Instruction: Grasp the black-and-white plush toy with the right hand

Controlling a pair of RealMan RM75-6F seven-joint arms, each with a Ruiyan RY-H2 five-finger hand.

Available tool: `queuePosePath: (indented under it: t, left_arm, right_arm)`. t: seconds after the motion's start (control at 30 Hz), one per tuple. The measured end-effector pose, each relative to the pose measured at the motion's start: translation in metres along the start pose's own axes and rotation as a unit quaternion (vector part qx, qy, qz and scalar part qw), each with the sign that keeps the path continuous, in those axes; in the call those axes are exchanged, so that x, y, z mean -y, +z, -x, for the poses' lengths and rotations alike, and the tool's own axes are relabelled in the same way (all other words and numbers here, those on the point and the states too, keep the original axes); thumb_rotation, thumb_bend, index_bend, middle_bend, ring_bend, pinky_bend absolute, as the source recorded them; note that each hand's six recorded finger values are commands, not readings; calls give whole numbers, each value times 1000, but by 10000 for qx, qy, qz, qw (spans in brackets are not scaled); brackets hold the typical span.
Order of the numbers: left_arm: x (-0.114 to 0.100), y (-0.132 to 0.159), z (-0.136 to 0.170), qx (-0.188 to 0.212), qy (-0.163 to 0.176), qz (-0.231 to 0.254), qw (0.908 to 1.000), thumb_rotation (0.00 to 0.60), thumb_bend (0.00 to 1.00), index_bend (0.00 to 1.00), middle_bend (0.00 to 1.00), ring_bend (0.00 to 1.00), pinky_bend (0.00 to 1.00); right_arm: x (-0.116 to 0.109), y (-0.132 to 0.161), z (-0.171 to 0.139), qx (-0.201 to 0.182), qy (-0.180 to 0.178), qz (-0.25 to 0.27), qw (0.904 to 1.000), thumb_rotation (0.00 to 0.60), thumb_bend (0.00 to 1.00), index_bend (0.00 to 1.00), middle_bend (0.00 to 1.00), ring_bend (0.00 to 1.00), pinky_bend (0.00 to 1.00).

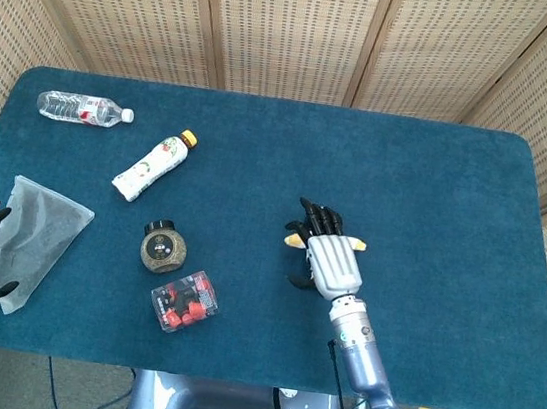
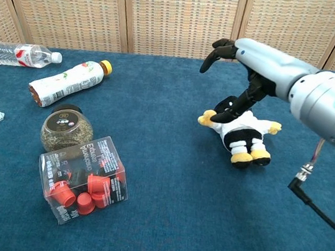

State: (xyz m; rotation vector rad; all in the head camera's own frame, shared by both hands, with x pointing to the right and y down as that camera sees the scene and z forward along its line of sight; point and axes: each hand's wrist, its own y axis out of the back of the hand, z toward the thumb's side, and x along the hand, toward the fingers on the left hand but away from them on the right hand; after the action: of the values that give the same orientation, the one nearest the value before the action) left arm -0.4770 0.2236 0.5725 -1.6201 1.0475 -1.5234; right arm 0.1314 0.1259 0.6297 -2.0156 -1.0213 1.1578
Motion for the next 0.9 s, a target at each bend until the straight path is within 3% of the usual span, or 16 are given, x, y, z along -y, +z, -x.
queuePosePath:
  t: [0.33,0.6,0.9]
  left_arm:
    - [2,0,0,40,-70,97,9999,600,111,0,0,0,0]
    - [2,-1,-1,22,-101,110,9999,600,111,0,0,0,0]
    - [5,0,-2,36,-154,79,9998,600,111,0,0,0,0]
  right_arm:
    - [28,24,22,121,94,-224,9996,600,403,353,18,0,58]
    - [36,16,40,603,224,-678,9956,600,404,348,6,0,58]
    - [39,4,51,1121,463,-1280,9843,600,409,354,4,0,57]
